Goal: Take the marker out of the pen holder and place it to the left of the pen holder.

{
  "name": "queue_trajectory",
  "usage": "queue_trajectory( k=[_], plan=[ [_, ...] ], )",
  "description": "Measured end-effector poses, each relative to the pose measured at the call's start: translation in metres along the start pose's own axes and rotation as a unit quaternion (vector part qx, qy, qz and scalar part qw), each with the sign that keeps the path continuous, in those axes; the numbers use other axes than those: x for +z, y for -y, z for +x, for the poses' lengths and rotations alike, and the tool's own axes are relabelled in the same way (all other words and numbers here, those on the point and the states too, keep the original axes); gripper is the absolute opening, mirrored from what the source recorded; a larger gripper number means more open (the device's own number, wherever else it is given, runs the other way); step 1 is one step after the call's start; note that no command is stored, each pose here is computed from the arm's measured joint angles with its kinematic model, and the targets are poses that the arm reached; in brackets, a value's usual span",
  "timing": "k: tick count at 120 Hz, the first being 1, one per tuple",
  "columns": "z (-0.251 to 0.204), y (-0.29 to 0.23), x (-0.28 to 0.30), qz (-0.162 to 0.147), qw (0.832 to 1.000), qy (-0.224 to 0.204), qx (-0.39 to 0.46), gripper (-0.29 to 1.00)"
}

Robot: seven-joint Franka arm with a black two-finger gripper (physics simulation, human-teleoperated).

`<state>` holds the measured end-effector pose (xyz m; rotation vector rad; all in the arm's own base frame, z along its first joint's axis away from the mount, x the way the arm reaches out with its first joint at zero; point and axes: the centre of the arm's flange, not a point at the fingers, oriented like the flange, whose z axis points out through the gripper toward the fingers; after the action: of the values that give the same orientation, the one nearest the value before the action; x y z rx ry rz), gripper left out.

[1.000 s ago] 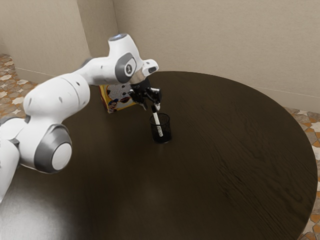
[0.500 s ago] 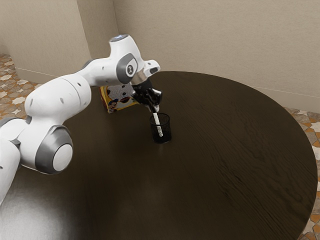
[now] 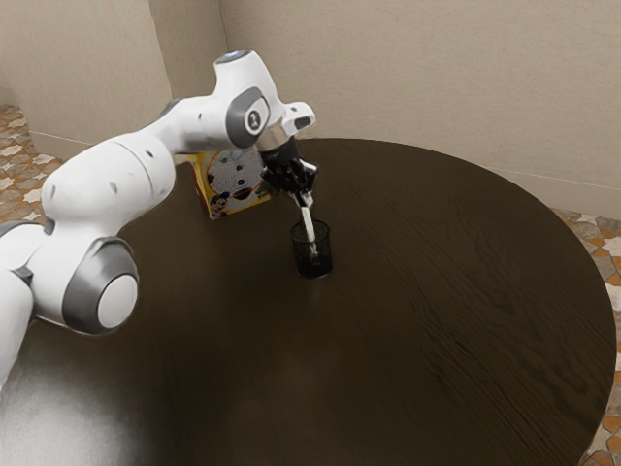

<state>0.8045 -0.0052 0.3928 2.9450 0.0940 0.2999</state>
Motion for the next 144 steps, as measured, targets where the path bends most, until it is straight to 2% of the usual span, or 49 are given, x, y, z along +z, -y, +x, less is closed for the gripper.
queue_trajectory(
  k=[16, 28, 40, 49, 57, 67, 92, 116, 144],
  plan=[
    [-0.003, -0.025, -0.095, 0.004, 0.999, -0.030, 0.016, -0.07],
    [-0.011, -0.010, -0.109, 0.021, 1.000, -0.004, 0.010, -0.08],
    [-0.017, 0.022, -0.070, 0.040, 0.998, 0.052, -0.007, -0.08],
    [-0.020, 0.055, -0.036, 0.082, 0.992, 0.095, -0.024, -0.08],
    [-0.025, 0.063, -0.013, 0.117, 0.985, 0.128, -0.026, -0.08],
    [-0.030, 0.062, 0.018, 0.130, 0.979, 0.157, -0.021, -0.07],
    [-0.035, 0.058, 0.042, 0.121, 0.977, 0.176, -0.017, -0.03],
    [-0.033, 0.056, 0.055, 0.096, 0.981, 0.167, -0.019, 0.04],
    [-0.030, 0.079, 0.070, 0.068, 0.985, 0.151, -0.038, 0.11]
  ],
)
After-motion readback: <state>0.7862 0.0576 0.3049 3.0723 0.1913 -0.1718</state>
